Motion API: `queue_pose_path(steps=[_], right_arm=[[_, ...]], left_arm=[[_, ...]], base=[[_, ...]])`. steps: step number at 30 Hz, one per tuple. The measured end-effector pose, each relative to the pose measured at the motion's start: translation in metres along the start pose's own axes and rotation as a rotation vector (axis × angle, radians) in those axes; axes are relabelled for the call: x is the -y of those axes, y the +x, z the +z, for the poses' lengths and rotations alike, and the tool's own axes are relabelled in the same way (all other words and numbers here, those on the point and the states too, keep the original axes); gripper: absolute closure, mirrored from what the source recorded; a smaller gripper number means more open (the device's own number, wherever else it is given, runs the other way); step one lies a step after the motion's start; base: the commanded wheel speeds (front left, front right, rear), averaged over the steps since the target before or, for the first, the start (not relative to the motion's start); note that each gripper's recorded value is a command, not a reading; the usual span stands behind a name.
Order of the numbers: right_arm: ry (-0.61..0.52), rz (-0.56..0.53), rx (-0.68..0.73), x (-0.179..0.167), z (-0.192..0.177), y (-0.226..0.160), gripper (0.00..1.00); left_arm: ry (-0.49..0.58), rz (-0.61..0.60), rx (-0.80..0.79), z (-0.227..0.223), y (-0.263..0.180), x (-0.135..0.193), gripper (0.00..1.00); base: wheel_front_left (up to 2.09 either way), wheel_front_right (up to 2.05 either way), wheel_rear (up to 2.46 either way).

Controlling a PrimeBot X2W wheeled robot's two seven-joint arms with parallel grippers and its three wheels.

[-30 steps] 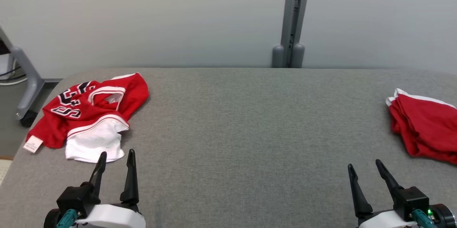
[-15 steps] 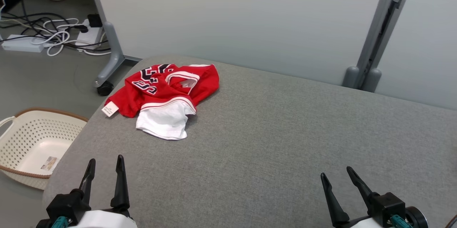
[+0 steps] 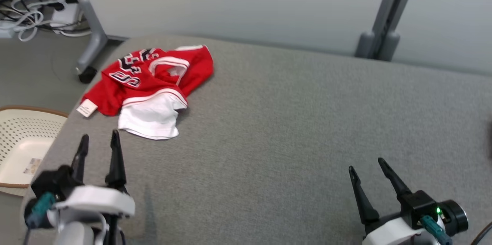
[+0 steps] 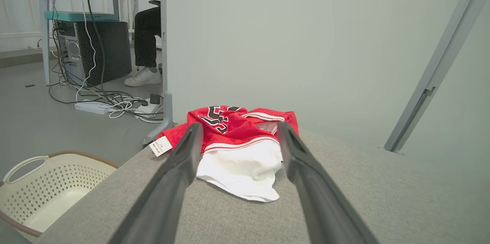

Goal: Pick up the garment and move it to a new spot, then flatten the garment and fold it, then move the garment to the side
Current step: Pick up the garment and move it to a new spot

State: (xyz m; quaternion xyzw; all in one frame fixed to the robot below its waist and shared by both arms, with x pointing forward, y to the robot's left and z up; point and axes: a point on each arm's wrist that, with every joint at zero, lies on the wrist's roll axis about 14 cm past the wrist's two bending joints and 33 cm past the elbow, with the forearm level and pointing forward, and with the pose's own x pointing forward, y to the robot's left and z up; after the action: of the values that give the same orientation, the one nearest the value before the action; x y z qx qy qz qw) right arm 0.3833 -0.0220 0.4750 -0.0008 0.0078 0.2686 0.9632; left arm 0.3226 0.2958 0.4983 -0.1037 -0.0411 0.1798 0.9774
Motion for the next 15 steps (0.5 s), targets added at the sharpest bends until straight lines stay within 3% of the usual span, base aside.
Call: queue_pose_path(steps=[7,15], right_arm=[[-0.016,-0.063,-0.026,0.034,-0.017,0.018,0.00],[0.005,-0.112,-0.086,0.063,-0.051,0.028,0.00]], left_arm=[[0.071,-0.013,-0.161,-0.025,0.086,0.005,0.00],[0.083,0.060,-0.420,-0.101,0.147,0.004,0.00]], base=[[0.00,0.00,0.00],[0.00,0.00,0.00]])
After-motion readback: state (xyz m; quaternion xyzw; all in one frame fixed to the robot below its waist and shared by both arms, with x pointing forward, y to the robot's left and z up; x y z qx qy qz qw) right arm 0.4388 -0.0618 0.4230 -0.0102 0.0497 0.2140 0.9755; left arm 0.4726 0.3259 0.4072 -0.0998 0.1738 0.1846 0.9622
